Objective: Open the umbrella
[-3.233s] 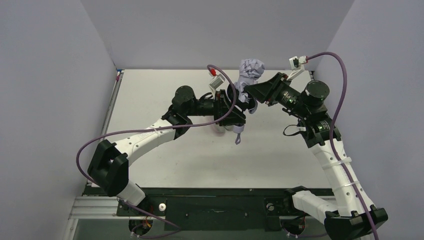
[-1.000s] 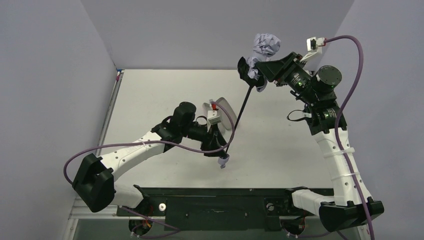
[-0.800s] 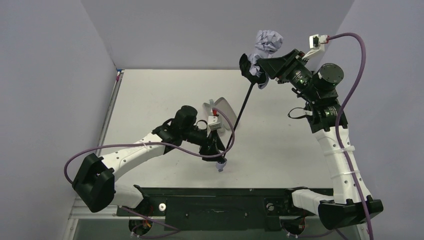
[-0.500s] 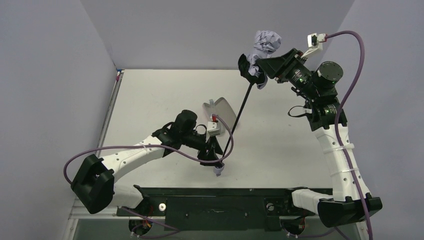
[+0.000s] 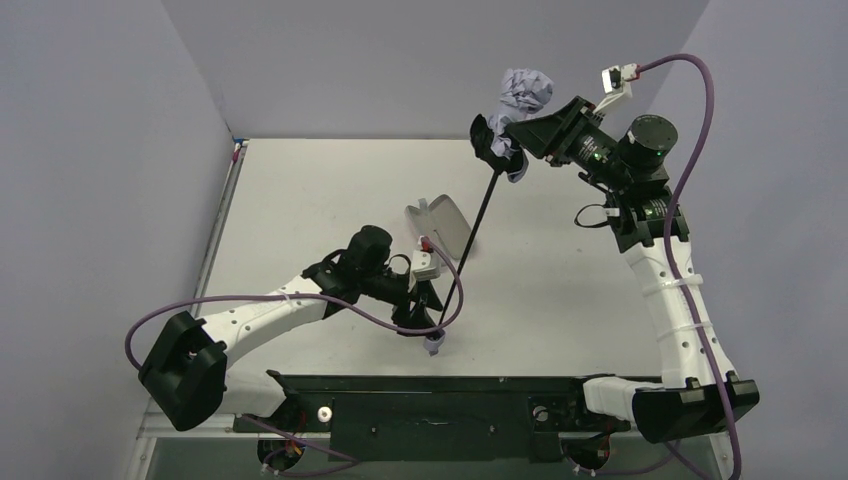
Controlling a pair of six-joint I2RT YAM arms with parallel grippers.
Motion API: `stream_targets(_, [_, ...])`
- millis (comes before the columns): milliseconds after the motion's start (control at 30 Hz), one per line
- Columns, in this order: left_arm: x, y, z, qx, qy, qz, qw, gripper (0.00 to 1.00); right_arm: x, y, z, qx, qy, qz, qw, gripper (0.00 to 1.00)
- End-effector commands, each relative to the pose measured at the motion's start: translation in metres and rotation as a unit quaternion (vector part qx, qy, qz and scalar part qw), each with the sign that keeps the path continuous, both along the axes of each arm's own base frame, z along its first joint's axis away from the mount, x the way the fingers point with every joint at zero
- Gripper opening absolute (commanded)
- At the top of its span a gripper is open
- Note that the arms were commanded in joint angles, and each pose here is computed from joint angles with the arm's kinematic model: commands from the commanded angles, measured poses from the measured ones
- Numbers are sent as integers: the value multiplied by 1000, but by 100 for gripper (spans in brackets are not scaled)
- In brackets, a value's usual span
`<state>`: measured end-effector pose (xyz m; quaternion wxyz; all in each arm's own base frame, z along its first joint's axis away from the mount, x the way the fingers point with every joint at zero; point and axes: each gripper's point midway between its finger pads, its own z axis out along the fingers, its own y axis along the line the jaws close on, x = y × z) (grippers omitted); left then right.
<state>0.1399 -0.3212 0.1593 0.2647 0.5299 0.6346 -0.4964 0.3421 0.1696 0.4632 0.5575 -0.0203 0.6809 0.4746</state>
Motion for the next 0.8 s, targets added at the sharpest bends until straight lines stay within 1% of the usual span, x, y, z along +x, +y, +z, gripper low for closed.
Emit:
stream_targets(0, [-43,25,-41,73,64,-45,994,65,-10,-43,126,64,-199,-98,973,0])
stream_targets(333, [-50,26,-49,94,86,-59,990,66,-8,-47,130,72,-202,-101,971,0])
stream_targets(767, [-52,26,-54,107,98,-68,987,66,-5,-56,142,80,-215,-109,967,0])
